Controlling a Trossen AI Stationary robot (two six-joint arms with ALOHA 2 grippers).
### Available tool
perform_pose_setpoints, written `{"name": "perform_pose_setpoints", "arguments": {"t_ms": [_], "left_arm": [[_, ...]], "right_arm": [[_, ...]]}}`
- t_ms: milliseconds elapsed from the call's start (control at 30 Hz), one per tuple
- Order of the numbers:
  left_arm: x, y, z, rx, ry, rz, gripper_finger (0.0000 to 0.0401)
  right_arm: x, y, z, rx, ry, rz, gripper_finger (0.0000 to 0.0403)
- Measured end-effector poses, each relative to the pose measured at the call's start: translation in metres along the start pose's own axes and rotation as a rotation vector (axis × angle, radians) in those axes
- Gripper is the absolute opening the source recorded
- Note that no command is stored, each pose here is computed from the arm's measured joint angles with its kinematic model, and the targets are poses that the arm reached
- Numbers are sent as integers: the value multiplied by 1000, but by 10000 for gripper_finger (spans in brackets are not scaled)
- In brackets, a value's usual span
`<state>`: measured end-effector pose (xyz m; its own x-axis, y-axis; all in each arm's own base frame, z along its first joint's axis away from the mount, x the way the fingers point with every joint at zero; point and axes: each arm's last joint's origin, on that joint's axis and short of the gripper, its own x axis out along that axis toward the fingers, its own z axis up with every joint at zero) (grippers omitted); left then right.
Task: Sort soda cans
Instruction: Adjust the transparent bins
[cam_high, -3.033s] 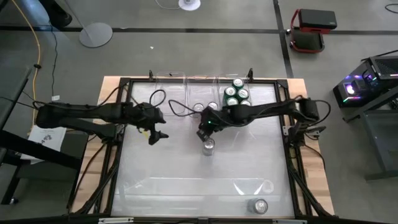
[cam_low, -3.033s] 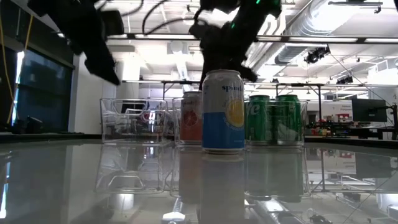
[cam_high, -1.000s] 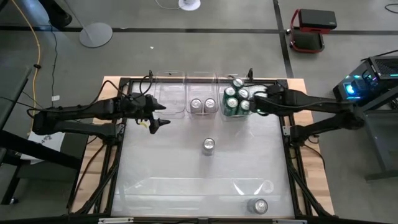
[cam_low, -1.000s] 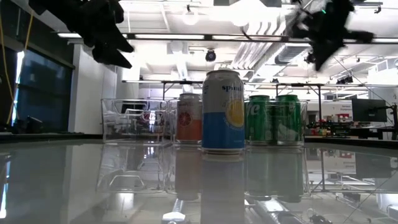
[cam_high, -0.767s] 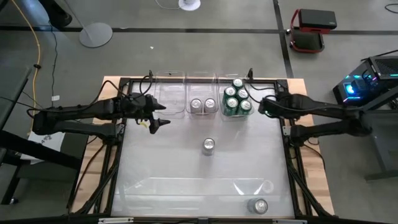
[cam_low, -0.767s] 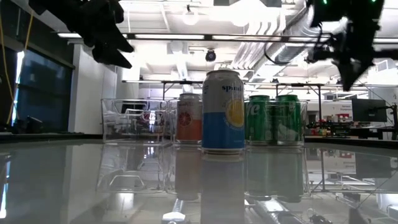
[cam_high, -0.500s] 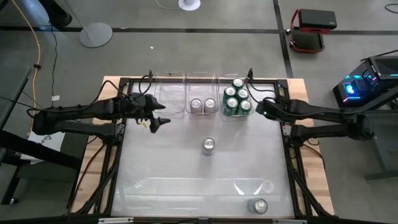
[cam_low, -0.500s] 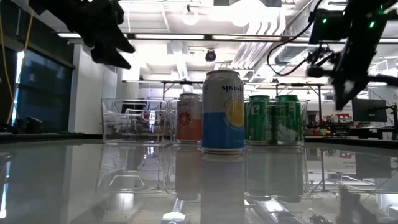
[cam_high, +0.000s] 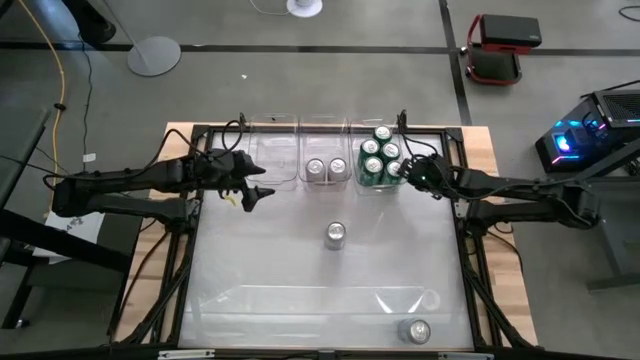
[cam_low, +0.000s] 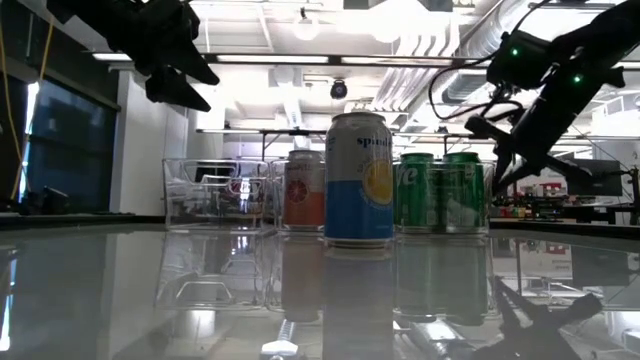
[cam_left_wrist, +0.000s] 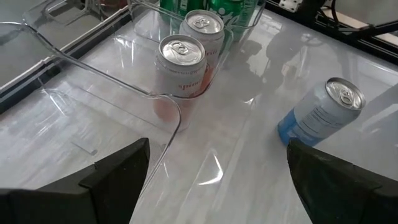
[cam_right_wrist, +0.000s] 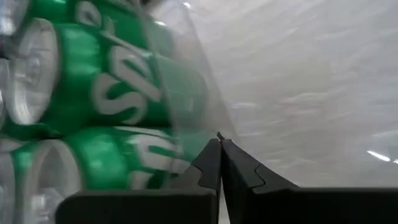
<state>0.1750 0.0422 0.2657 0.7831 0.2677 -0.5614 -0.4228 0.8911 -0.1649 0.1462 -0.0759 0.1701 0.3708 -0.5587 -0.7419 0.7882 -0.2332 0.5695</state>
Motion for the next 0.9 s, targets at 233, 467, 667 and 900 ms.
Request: {"name": "perform_pose_setpoints", "arguments": {"t_ms": [233, 467, 667, 900], "left_arm": [[0, 0, 0, 8, 0, 1, 355], [0, 0, 0, 9, 0, 0, 355], [0, 0, 0, 4, -1, 0, 355], [0, 0, 0, -16, -1, 0, 355]], "right_arm": [[5, 6, -2, 17, 36, 50, 2], [14, 13, -7, 19, 41, 79, 2], [6, 15, -4, -22, 47, 76, 2], [-42, 33, 10, -172, 8, -39, 2]]}}
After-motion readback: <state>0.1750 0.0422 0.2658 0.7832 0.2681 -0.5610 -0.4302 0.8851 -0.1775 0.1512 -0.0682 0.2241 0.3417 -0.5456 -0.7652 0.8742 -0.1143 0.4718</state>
